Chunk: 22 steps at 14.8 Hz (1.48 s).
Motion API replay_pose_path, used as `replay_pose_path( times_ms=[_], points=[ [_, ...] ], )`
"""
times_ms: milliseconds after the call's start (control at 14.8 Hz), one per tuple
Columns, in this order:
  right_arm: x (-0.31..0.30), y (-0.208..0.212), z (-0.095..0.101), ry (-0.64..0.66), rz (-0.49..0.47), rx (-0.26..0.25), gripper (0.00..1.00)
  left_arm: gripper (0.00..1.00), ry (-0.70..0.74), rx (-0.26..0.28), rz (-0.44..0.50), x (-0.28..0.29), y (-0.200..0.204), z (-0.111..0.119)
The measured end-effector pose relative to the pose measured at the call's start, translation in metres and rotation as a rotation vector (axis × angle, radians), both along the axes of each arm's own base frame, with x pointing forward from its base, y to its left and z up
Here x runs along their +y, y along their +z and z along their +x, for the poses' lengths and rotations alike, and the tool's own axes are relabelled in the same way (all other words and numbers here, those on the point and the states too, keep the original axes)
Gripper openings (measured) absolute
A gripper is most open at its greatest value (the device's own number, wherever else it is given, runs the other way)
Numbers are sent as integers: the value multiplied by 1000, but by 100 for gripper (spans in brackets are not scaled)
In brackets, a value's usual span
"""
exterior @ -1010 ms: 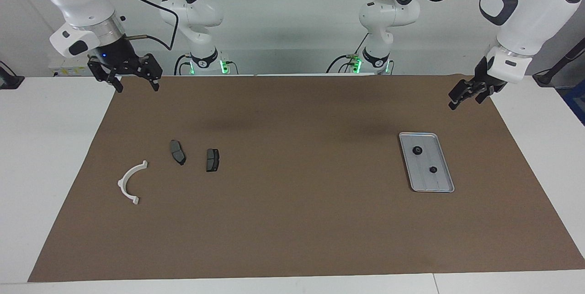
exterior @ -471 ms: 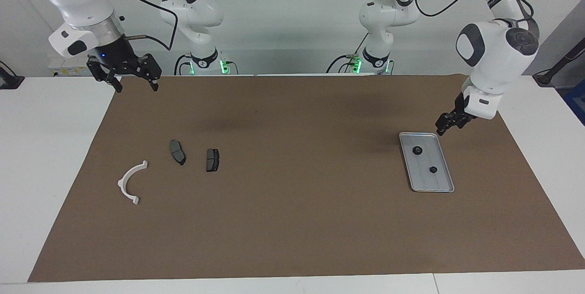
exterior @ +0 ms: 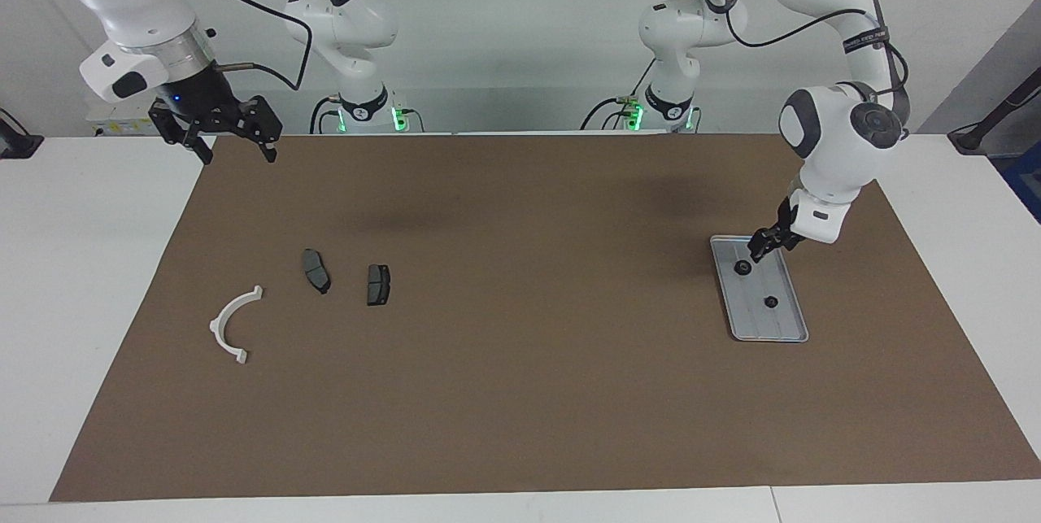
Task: Place bearing gear from tray to pile
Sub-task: 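Reach the left gripper down over the black bearing gears in the tray, then close the left gripper on one black bearing gear in the tray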
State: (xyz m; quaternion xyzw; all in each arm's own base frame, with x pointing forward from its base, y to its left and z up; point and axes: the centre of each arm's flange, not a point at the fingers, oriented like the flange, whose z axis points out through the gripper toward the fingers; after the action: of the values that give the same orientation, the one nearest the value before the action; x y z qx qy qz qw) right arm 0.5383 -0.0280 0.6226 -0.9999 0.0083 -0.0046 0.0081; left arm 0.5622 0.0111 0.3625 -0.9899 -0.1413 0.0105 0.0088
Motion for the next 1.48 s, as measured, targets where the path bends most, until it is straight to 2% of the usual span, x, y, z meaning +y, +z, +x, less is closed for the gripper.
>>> replay_pose_path(
  times_ms=[404, 471, 606, 1010, 1280, 1414, 1482],
  points=[
    [1, 0, 0, -7, 0, 0, 100, 80, -2, 14, -2, -18, -37, 2],
    [1, 0, 0, -7, 0, 0, 100, 74, -4, 19, -2, -19, -42, 2],
    [-1, 0, 0, -11, 0, -1, 100, 70, -7, 31, -2, -20, -50, 2],
    [-10, -3, -1, -33, 0, 5, 100, 70, -27, 35, -1, -14, -55, 2],
    [-10, -1, 2, -33, -1, -16, 100, 68, -25, 23, -1, -13, -62, -2],
    [-10, -1, 2, -33, -1, -18, 100, 70, -25, 23, -1, -13, -64, -3],
    [-10, -1, 2, -33, -1, -18, 100, 67, -26, 22, -1, -13, -64, -3]
  ],
)
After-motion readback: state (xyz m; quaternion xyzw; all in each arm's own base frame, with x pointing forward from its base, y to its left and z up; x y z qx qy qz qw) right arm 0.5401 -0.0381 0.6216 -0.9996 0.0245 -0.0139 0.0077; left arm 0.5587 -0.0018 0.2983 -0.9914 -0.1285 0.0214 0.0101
